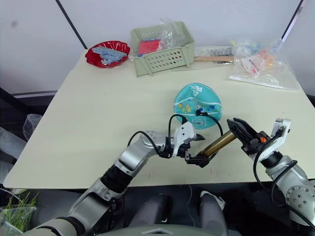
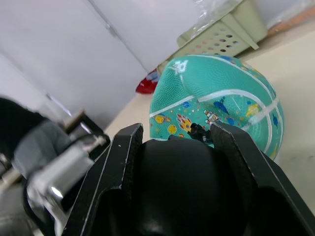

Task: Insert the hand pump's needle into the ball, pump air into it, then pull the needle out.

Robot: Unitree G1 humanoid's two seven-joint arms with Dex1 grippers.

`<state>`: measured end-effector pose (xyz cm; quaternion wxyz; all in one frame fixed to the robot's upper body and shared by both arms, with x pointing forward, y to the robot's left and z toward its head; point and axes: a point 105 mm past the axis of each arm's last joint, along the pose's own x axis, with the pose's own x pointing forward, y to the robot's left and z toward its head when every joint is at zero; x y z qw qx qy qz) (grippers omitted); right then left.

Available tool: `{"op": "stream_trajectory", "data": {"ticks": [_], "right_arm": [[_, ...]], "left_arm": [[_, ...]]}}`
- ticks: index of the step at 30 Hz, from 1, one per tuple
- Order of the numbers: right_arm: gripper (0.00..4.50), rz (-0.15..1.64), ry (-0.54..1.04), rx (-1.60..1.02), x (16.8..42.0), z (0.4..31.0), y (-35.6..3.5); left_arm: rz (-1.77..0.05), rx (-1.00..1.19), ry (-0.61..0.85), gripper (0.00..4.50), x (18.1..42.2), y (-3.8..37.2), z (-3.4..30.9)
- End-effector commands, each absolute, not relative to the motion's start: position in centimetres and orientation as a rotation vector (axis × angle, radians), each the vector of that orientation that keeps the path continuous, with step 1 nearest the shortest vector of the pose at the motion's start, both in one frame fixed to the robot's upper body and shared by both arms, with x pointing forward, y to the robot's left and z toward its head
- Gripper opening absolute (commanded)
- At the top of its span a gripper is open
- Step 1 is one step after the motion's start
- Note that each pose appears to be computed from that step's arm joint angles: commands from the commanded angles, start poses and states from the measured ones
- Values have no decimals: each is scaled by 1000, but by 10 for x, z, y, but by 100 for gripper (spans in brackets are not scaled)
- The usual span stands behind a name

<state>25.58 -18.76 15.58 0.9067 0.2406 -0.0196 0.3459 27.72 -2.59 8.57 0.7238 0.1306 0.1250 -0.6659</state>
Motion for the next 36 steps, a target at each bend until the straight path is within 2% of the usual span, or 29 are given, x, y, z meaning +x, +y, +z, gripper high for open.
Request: {"op": "stream_trajectory", "data": {"ticks": [1, 7, 13, 24, 36], "right_arm": [[167, 838, -116, 354, 252, 181, -171], [167, 934, -177, 218, 252, 201, -154], [167, 1041, -204, 138, 245, 219, -136], [167, 1200, -137, 25, 230, 208, -138], [167, 1215, -165, 26, 229, 209, -139]], "left_arm": [[-1559, 325, 277, 442, 269, -23, 98], [-1626, 353, 380, 442, 261, -12, 82], [-1607, 308, 437, 442, 260, -16, 74], [-1664, 231, 435, 442, 257, -11, 74], [-1668, 245, 425, 442, 257, -9, 65]]}}
